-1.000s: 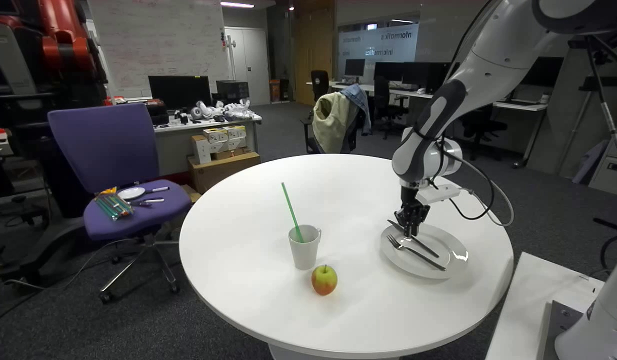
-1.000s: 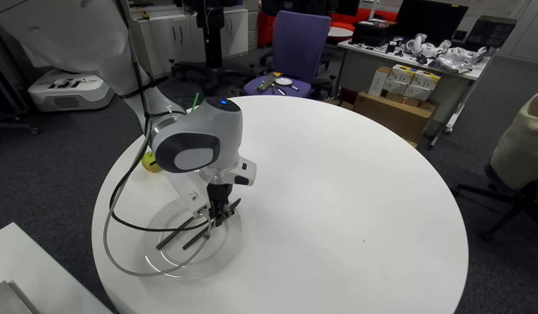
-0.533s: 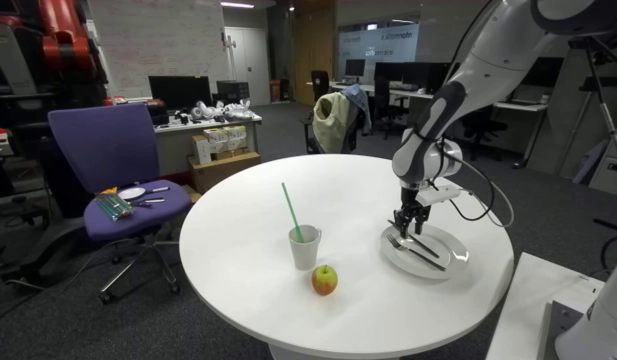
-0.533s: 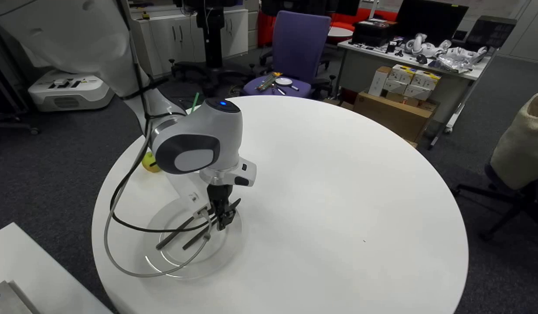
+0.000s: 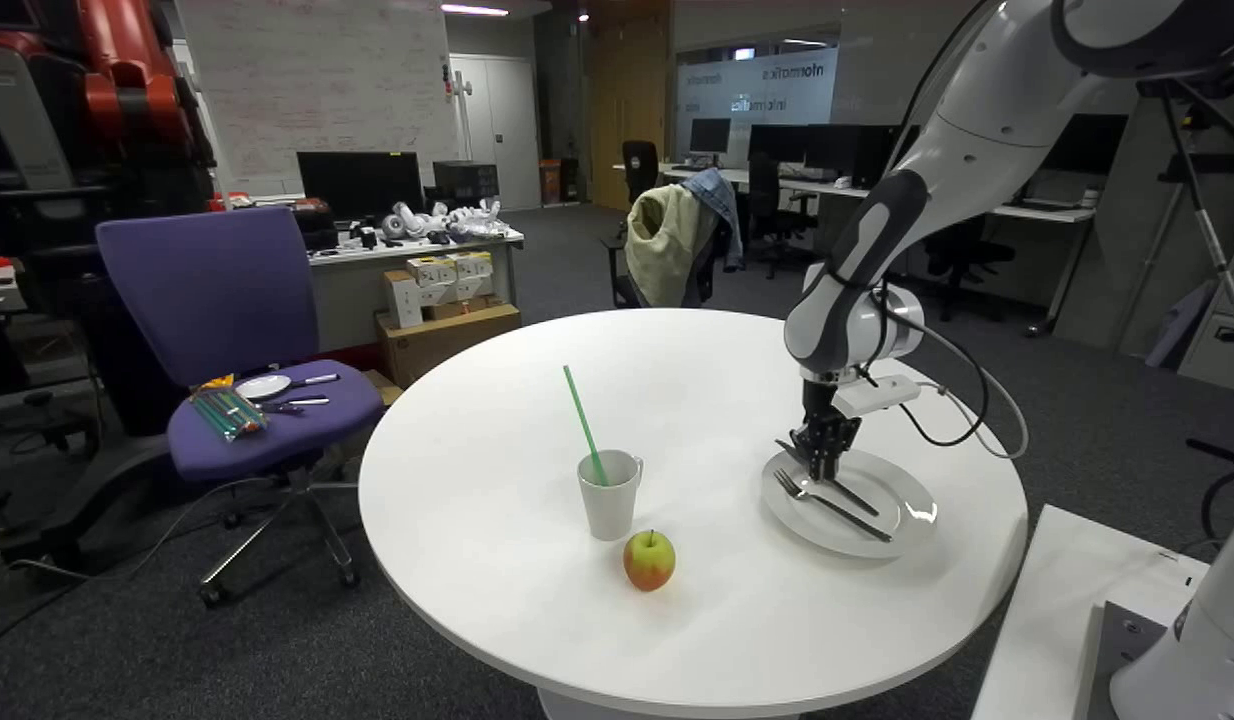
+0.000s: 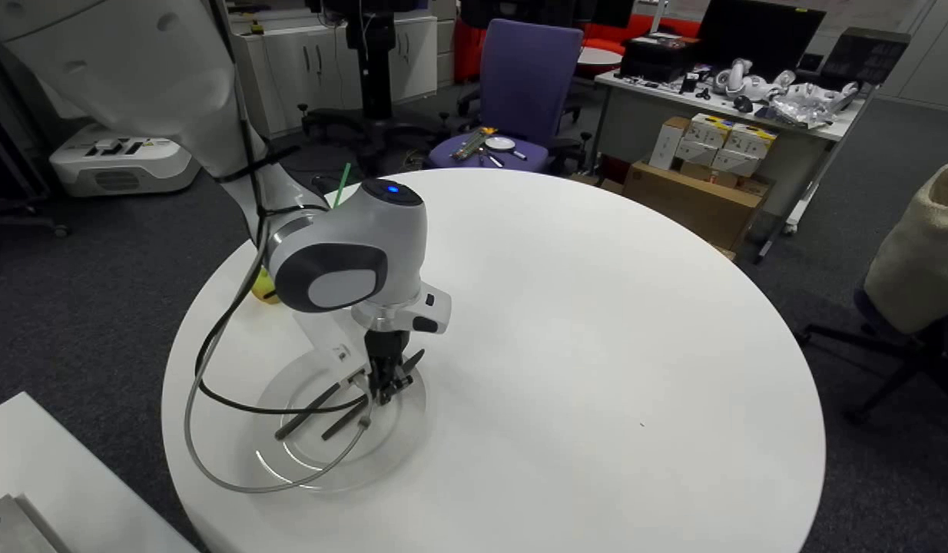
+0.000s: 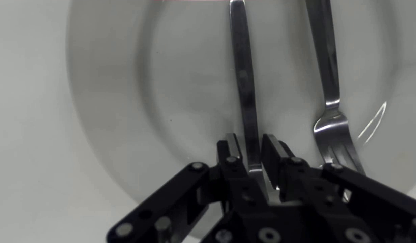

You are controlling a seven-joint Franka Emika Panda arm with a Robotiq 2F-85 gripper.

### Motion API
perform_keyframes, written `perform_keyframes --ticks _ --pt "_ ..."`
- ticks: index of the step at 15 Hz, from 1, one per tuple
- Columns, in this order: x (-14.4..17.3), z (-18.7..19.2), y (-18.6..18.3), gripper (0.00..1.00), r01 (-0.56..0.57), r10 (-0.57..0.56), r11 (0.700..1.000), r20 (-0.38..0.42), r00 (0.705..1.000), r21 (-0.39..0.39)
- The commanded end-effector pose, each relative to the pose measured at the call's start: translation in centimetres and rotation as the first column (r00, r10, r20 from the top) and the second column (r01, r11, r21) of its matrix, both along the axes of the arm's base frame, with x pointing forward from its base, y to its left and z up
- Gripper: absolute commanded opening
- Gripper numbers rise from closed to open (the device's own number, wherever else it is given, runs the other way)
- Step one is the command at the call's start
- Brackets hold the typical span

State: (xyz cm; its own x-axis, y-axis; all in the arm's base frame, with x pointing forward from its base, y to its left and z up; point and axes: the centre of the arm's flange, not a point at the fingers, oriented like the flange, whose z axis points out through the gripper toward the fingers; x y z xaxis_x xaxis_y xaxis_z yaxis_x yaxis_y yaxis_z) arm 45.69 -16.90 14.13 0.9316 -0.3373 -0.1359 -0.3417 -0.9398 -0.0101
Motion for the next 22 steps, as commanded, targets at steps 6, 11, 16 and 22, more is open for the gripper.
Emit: perform_keyframes --ticks 6,11,16,22 --pt "0.7 2.1 -1.2 0.03 0.024 -0.023 0.999 0.047 0.999 -0.021" --pt "2.3 6.4 -5.1 0.03 0.057 -0.051 0.994 0.065 0.997 -0.089" --pt "3.6 10.2 -10.6 0.03 -0.103 0.074 0.979 -0.166 0.983 -0.177" --pt "7.4 13.0 -15.9 0.03 -0.132 0.049 0.946 -0.274 0.961 -0.296"
